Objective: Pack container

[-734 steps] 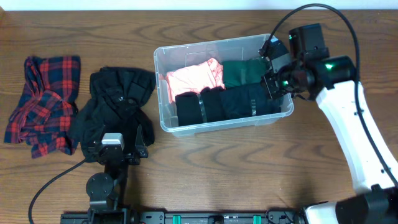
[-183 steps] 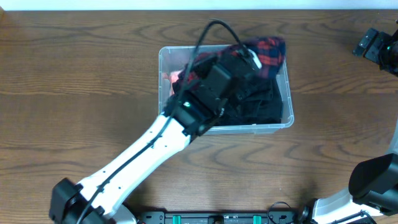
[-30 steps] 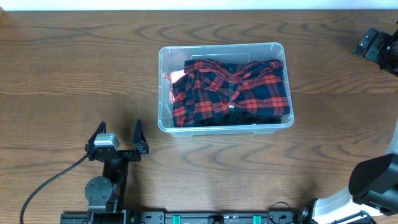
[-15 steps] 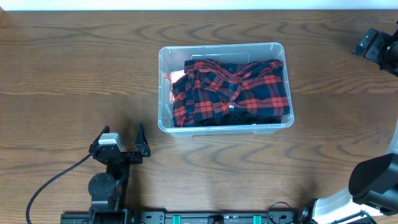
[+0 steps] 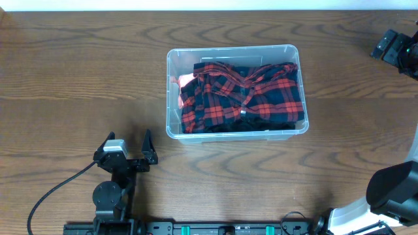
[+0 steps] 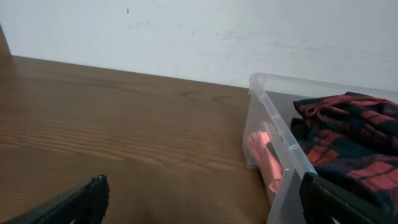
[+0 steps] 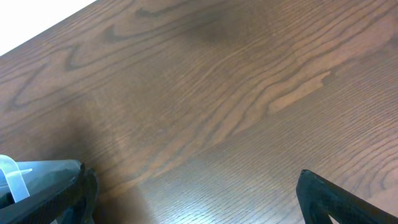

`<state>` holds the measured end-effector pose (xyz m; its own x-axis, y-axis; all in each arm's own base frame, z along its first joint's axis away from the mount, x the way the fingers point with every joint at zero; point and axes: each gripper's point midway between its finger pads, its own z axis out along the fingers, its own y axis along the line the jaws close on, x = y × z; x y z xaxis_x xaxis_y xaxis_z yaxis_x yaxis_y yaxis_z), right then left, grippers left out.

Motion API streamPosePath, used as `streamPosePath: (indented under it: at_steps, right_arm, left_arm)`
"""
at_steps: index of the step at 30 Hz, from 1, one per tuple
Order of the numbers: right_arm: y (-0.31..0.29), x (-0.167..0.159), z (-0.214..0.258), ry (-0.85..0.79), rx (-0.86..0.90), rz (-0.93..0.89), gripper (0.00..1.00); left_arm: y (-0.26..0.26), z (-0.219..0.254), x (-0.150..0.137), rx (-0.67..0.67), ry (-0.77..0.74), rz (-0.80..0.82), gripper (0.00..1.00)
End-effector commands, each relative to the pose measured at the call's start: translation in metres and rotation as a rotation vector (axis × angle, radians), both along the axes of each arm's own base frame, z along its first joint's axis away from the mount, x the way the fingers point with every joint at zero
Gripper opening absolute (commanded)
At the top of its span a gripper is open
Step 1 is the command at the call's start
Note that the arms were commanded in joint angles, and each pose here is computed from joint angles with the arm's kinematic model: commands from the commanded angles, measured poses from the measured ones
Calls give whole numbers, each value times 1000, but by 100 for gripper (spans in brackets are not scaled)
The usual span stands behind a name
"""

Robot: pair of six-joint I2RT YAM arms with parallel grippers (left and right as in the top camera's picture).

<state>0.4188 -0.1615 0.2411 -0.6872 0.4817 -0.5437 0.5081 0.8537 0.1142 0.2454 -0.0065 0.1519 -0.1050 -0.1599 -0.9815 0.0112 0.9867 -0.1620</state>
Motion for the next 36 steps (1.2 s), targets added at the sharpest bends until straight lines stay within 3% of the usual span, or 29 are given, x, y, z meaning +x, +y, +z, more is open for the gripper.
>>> streamPosePath:
  at_steps: [1,17,22,27,33,36]
  right_arm:
    - [-3,0,6,-14,-3,-19,99]
    - [0,0,5,-10,-2,-12,99]
    - [24,-7,29,-60,-19,33,99]
    - [74,-36,46,-103,-28,131,99]
    - [116,-92,29,-108,-91,228,99]
    - [129,-101,23,-234,-83,248,99]
  left_arm:
    - [1,-15,-1,18,51,3,98]
    - [1,-15,-1,18,51,3,98]
    - [1,-15,-1,18,51,3,98]
    - [1,-15,-1,18,51,3,98]
    - [1,-15,-1,18,51,3,98]
    - [1,-15,-1,18,51,3,98]
